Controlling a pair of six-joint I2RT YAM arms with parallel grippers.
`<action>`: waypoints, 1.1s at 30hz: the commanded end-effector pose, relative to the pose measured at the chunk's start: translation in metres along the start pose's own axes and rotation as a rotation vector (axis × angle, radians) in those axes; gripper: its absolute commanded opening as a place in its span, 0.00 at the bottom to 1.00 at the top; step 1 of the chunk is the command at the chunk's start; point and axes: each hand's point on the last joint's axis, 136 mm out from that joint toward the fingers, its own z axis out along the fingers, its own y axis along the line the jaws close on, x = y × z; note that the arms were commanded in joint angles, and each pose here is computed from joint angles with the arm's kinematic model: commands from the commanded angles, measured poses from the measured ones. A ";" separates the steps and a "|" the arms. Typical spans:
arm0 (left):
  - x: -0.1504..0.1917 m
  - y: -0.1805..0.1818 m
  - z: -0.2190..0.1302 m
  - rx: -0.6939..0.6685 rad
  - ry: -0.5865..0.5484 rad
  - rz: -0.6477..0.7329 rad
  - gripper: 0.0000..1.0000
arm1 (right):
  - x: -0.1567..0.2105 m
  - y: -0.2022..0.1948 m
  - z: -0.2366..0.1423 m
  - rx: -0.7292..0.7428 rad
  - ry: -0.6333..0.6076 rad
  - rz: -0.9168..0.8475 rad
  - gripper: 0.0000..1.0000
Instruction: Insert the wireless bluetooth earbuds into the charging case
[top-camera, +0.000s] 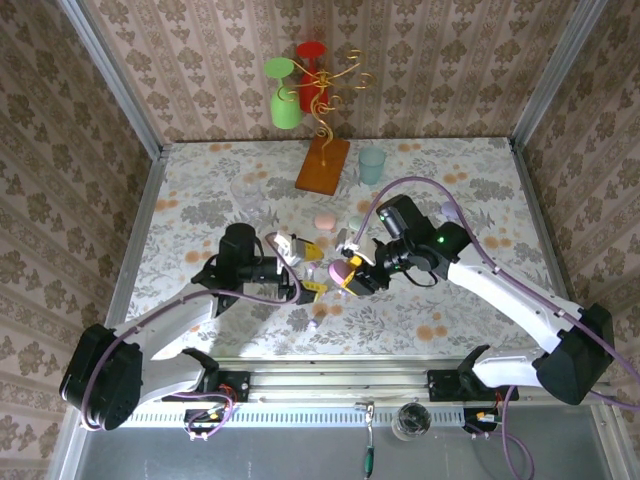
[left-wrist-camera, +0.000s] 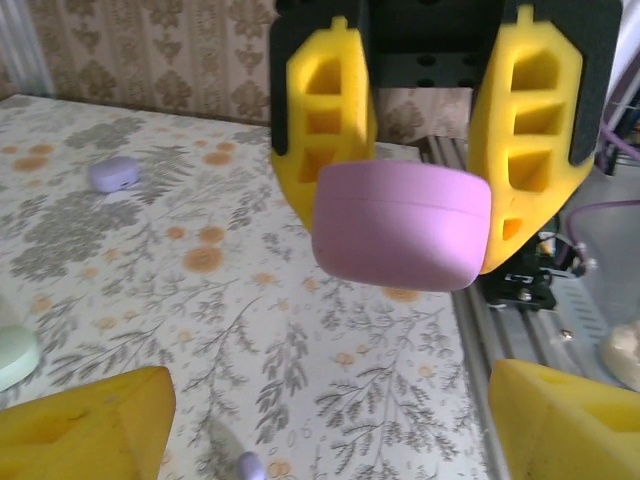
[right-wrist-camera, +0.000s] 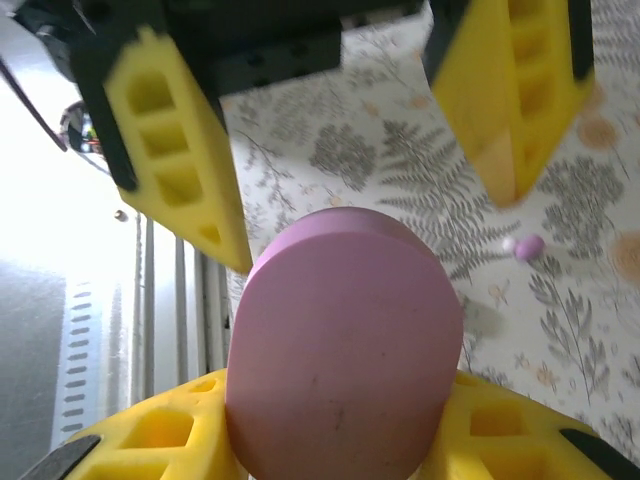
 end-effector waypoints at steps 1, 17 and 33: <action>-0.021 -0.018 0.000 0.090 -0.049 0.065 0.79 | -0.013 0.014 -0.002 -0.076 -0.024 -0.071 0.28; -0.031 -0.029 0.008 0.185 -0.076 0.029 0.59 | -0.011 0.013 0.010 -0.112 0.021 -0.103 0.26; -0.029 -0.027 0.013 0.204 -0.068 0.001 0.55 | -0.012 0.015 0.011 -0.121 0.023 -0.108 0.24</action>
